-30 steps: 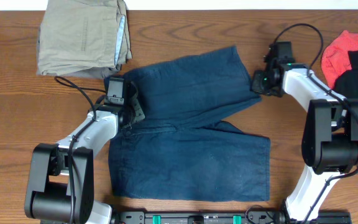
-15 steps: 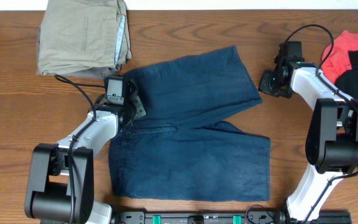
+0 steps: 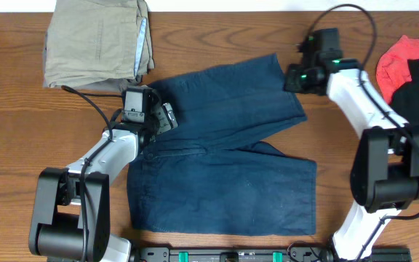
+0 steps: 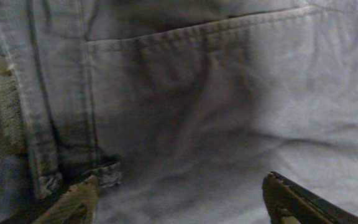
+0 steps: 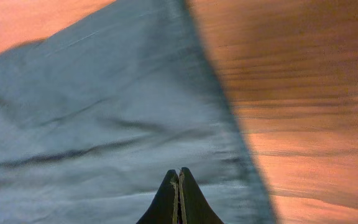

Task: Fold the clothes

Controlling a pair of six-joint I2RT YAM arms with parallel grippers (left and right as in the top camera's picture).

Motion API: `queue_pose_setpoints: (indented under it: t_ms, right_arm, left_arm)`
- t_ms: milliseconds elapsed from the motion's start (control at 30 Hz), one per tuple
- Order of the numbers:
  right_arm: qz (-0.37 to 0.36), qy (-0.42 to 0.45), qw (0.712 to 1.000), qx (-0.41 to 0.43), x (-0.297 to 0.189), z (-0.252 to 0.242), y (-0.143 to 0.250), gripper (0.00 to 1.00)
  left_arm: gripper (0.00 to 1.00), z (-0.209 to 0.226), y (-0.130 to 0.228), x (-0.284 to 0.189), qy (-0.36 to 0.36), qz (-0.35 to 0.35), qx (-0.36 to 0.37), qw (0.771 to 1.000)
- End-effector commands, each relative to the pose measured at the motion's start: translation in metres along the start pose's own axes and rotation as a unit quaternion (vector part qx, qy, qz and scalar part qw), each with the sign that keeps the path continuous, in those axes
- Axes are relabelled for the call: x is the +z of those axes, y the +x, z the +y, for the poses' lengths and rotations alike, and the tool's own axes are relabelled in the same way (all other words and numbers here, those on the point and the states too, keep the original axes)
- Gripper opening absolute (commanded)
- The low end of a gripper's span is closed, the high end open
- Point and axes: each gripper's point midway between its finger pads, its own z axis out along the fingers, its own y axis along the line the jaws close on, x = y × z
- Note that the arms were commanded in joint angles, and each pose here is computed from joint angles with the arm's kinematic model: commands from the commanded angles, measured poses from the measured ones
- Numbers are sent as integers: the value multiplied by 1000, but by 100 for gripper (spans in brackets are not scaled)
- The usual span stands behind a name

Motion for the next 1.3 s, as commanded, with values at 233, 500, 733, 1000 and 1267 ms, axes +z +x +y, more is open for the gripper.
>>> queue_pose_setpoints:
  t_ms: [233,500,733,1000,1267]
  right_arm:
    - [54,6,996,-76,58,35,41,1]
    - [54,54,995,-71,71,10,42,1]
    - [52,115,990,-63,80,-23,41,1]
    - [77,153,984,-40,98,-63,54,1]
    - [90,172,981,-11,100,-96,59,1]
  left_arm:
    - [98,19,8,3,-42,11,-1,999]
    - [98,19,9,3,-43,12,-1,999]
    - [98,19,9,3,-43,12,-9,999]
    - [98,19,9,3,-43,10,-35,998]
    - [98,9,8,3,-17,13,-37,999]
